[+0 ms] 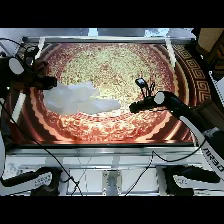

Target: Fold the shirts.

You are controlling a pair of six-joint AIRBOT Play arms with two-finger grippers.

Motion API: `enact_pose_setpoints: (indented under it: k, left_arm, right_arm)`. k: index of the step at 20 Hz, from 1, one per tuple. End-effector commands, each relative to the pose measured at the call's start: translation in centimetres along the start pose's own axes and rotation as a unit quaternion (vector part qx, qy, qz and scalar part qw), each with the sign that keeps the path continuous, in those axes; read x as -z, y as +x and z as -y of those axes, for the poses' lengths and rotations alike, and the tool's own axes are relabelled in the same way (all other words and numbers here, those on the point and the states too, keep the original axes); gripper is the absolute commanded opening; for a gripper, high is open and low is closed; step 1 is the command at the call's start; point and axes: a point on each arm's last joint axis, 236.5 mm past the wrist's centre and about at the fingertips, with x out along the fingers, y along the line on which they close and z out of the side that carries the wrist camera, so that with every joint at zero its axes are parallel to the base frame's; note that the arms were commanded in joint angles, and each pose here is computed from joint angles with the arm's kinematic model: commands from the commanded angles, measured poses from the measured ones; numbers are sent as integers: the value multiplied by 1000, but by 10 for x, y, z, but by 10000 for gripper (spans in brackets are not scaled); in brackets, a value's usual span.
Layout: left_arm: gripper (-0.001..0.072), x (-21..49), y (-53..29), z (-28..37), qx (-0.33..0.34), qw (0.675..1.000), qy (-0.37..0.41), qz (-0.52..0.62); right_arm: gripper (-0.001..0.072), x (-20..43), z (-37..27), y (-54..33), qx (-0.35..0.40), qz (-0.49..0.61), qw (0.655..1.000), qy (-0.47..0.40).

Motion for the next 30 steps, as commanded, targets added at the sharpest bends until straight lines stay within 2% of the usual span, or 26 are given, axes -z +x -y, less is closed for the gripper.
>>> enact_pose_setpoints:
  k: [1,3,8,9,10,15,20,24,25,26,30]
  left_arm:
    - [14,-6,1,7,17,1000,-8,14]
    - [14,-6,1,7,16,1000,-7,14]
    - [14,-7,1,7,17,1000,-8,16]
    - [14,-7,1,7,17,1000,-8,16]
    - [14,-7,1,8,18,1000,-8,16]
    - [14,-7,1,8,19,1000,-9,15]
    - [14,-7,1,12,27,999,-12,16]
    - [14,-9,1,13,28,999,-13,20]
    - [14,-9,1,13,30,999,-13,20]
    - [14,-9,1,14,32,999,-14,20]
    - [14,-10,0,21,45,999,-19,21]
  right_arm:
    - [317,-29,-21,31,-76,65,991,85]
    - [314,-40,-21,42,-93,87,984,123]
    - [304,-47,-25,49,-110,101,980,135]
    - [267,-51,-25,48,-112,109,978,137]
    - [201,-55,-27,47,-119,116,976,140]
    - [201,-60,-34,51,-134,127,971,149]
    - [210,-53,-38,54,-138,116,976,121]
    - [199,-36,-71,56,-179,79,975,100]
    - [150,-33,-79,58,-183,74,976,93]
    - [29,-31,-86,59,-184,73,977,84]
    - [25,-44,-89,55,-177,92,979,42]
